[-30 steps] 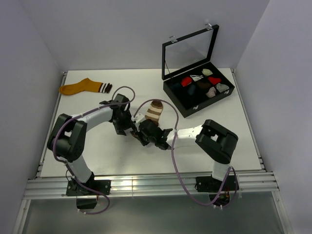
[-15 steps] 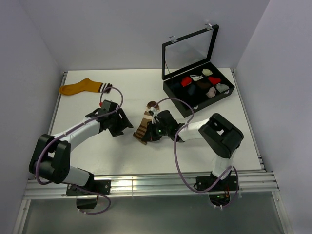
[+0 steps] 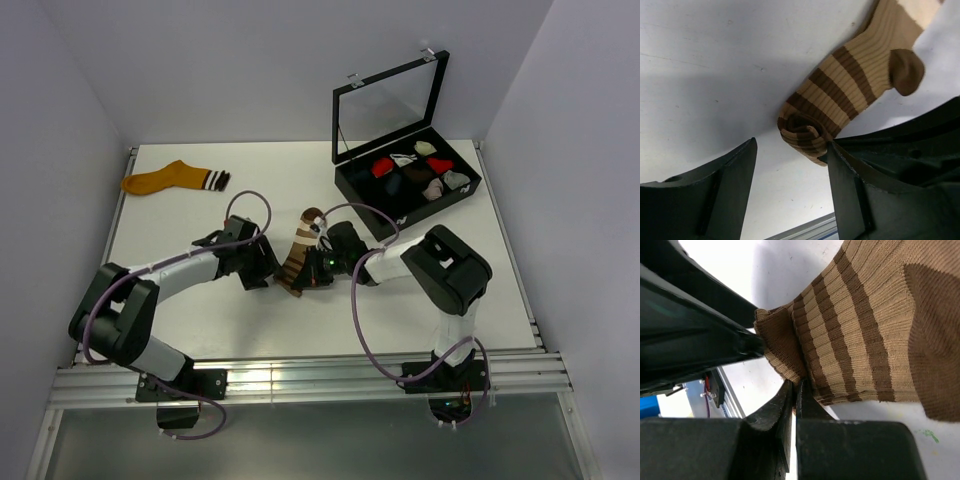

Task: Roll the socks
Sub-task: Roll the sock at the center of the board.

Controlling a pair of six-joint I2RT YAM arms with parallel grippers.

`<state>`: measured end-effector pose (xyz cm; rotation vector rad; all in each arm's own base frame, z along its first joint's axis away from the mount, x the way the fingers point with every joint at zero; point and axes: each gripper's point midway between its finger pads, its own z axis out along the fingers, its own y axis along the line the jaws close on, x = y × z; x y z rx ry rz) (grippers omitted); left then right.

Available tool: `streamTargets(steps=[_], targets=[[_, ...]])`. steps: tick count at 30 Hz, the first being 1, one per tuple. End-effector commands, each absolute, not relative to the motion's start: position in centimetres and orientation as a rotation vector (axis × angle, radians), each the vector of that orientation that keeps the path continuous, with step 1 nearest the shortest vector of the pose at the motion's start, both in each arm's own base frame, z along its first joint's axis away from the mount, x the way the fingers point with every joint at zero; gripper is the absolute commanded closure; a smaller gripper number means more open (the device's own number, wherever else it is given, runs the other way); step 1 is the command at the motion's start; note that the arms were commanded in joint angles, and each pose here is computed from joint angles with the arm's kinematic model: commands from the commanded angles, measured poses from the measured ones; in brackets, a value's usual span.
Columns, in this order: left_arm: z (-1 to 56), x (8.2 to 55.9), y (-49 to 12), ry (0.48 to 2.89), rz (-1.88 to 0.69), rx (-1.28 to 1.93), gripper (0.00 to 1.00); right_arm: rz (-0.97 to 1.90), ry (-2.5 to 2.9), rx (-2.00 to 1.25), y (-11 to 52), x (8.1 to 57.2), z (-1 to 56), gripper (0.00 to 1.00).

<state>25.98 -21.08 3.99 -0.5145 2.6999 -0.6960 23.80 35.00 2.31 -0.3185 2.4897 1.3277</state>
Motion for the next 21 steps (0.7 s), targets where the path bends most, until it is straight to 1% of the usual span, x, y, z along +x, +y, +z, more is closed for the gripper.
streamTargets(steps=[1,4,8,10,11,12,14,15,16,17,21], targets=[[3.8,26.6,-21.8,2.693,-0.713,-0.517,0.37,1.257,2.606,-0.29,34.0,23.4,-0.1,1.0],[2.7,26.6,-21.4,2.713,-0.666,-0.536,0.41,1.245,2.61,-0.307,34.0,23.5,-0.1,1.0],[1.7,26.9,-21.2,2.742,-0.612,-0.545,0.5,1.21,2.618,-0.328,33.8,23.8,0.0,1.0],[1.0,26.8,-21.0,2.765,-0.58,-0.551,0.53,1.195,2.602,-0.347,33.9,24.0,0.4,0.96],[0.9,26.8,-21.0,2.771,-0.572,-0.554,0.57,1.184,2.605,-0.348,33.8,24.1,0.4,0.94],[0.8,26.8,-21.0,2.78,-0.564,-0.548,0.59,1.179,2.586,-0.359,33.8,24.3,1.1,0.88],[0.5,26.8,-20.9,2.8,-0.534,-0.548,0.64,1.123,2.57,-0.381,33.4,24.7,1.4,0.82],[0.3,26.8,-20.8,2.811,-0.514,-0.542,0.65,1.109,2.54,-0.397,33.5,25.1,2.4,0.75],[0.2,26.8,-20.6,2.82,-0.498,-0.541,0.65,1.049,2.516,-0.422,33.3,25.5,2.6,0.72],[0.4,27.1,-20.7,2.817,-0.49,-0.536,0.66,1.006,2.52,-0.431,32.9,25.5,2.8,0.65],[0.1,26.8,-20.3,2.863,-0.429,-0.518,0.66,0.795,2.395,-0.516,32.2,26.7,5.3,0.55]])
